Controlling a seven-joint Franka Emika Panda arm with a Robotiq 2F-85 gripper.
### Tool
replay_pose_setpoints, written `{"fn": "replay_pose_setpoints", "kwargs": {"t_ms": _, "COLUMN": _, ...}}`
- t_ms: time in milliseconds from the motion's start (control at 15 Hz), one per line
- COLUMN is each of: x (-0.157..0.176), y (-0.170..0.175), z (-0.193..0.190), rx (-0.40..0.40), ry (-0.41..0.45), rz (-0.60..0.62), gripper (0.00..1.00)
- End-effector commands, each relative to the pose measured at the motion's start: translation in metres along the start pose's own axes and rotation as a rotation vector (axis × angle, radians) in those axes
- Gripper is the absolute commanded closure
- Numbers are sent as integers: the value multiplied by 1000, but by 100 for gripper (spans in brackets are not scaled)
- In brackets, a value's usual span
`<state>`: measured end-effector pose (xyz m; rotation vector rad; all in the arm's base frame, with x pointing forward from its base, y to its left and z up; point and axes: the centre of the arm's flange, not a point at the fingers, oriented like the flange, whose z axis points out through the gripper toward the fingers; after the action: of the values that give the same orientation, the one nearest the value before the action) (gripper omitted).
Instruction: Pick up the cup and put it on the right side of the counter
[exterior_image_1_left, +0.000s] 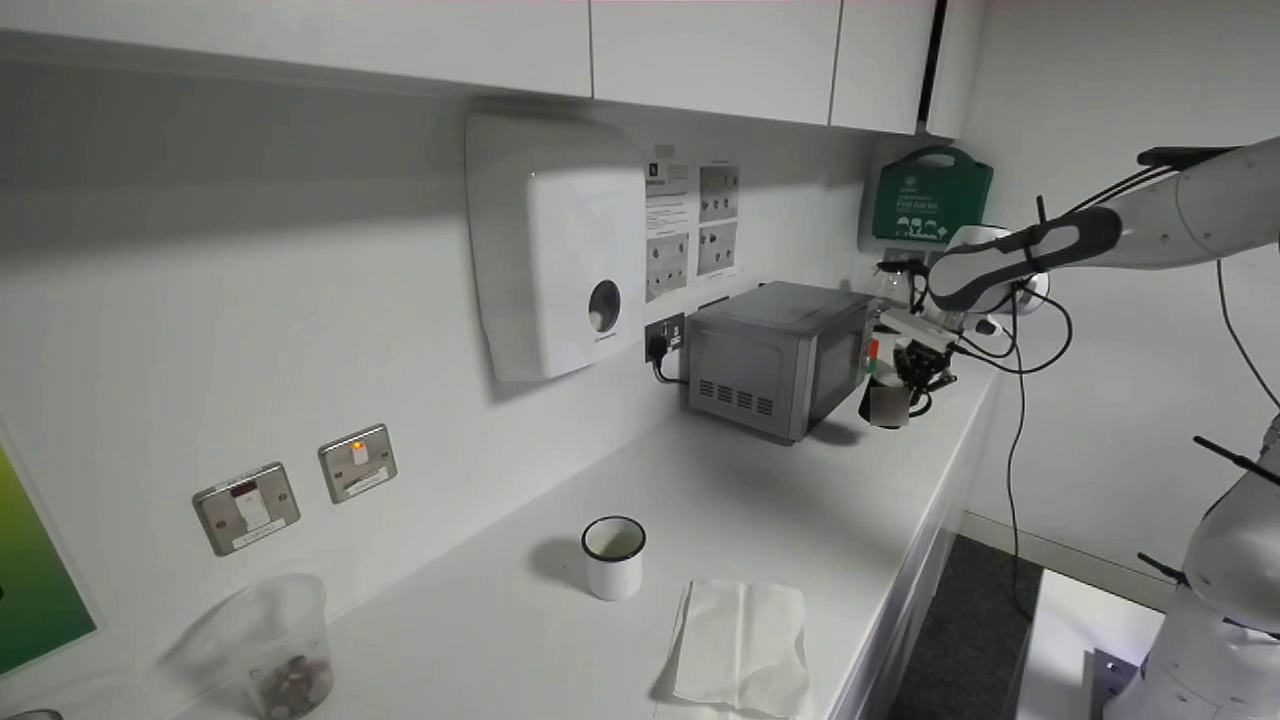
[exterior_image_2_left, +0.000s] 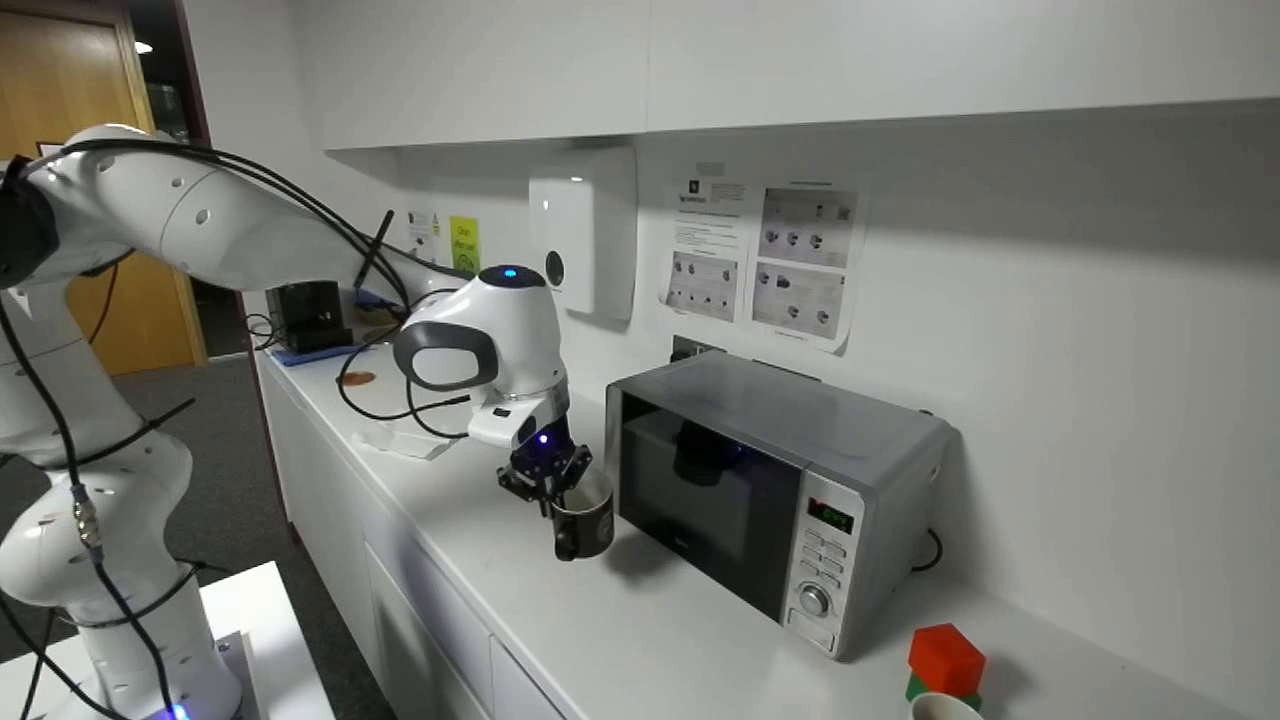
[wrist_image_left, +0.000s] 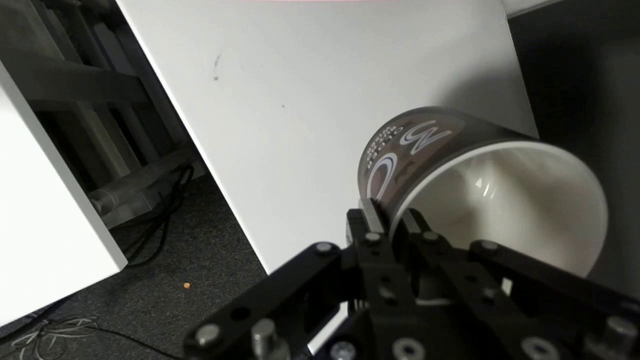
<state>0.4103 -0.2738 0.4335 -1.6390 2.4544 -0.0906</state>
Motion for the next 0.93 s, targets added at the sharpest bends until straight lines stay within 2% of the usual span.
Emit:
{"fn": "replay_pose_setpoints", "kwargs": {"t_ms": 0, "x": 30, "y": -22, "z": -6, "rx": 14, "ry": -13, "rz": 119, "gripper": 98}}
{"fn": "replay_pose_setpoints", "kwargs": {"t_ms": 467, "x": 87, "y": -28, "z": 2, "rx": 12, "ry": -27, "rz": 290, "gripper": 98}}
{"fn": "replay_pose_setpoints", "kwargs": {"t_ms": 600, "x": 89, "y": -27, "z": 3, "rx": 11, "ry": -41, "rz": 284, "gripper": 98}}
{"fn": "replay_pose_setpoints", "kwargs": {"t_ms": 667, "x": 85, "y": -16, "z": 14, "rx": 0, "ry": -16, "rz": 262, "gripper": 91}}
{"fn": "replay_pose_setpoints", "kwargs": {"t_ms": 867, "x": 87, "y": -18, "z": 15, "rx": -1, "ry": -18, "rz": 268, "gripper": 91}}
